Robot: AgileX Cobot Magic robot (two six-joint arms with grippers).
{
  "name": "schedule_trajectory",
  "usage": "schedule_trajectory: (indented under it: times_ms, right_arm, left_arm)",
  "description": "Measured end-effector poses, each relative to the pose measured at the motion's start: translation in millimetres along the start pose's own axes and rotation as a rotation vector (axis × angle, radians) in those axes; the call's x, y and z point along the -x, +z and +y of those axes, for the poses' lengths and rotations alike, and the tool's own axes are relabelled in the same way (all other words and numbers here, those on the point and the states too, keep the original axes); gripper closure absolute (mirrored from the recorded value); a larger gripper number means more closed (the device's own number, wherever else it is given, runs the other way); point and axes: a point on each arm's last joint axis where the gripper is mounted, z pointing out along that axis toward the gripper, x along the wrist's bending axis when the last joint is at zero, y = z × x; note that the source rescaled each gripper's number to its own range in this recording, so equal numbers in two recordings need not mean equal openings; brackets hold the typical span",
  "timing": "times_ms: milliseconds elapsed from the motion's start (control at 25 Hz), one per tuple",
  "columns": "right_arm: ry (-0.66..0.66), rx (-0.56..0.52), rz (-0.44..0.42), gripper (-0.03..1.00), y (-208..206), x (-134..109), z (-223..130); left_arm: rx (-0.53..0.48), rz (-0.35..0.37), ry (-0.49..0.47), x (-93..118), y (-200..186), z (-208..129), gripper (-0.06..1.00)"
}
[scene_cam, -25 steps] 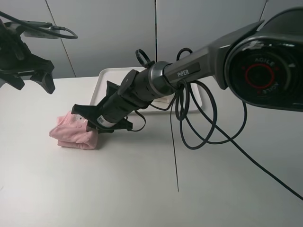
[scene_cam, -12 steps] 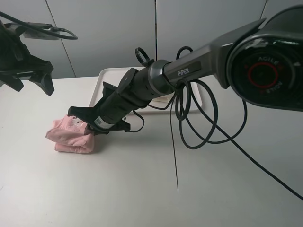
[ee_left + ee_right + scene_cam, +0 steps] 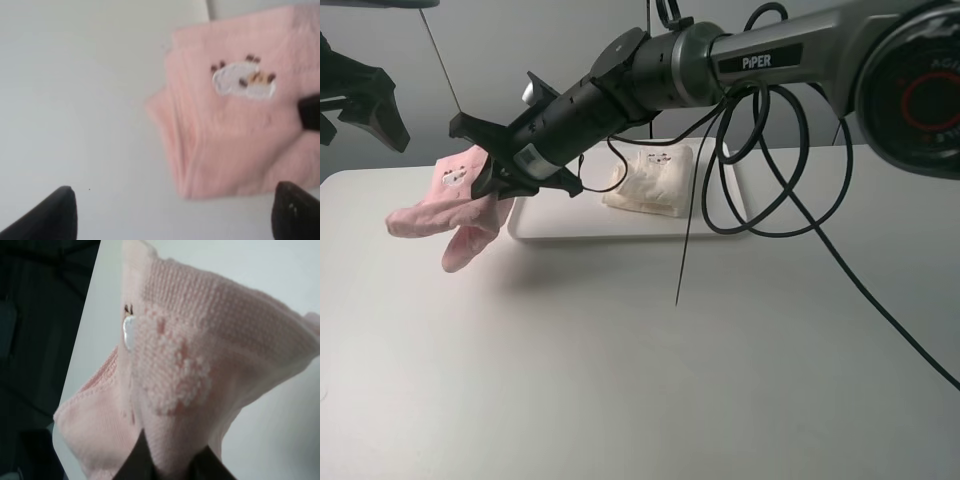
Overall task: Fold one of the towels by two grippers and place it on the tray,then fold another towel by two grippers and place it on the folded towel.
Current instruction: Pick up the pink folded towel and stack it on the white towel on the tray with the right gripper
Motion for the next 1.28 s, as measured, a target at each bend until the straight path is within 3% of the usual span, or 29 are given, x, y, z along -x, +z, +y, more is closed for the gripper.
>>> schedule_trajectory:
  times_ms: [320,600,960,1280]
  right_arm:
    - [0.116,0.116,-0.018,0.90,-74,64,56]
    - [0.174,0.188,-0.043,0.90,-115,102,75]
    - [0.138,0.189,-0.121,0.90,-127,122,77]
    - [0.118,0.163,-0.283,0.90,-113,160,72]
  left_arm:
    - [0.027,0.001,0.001,0,-11,-2,-0.05]
    - [0.017,0.001,0.011,0,-11,-3,-0.05]
    - [-0.002,-0.001,0.016,0,-11,-5,-0.05]
    - [-0.012,-0.002,0.020,0,-11,-6,-0.05]
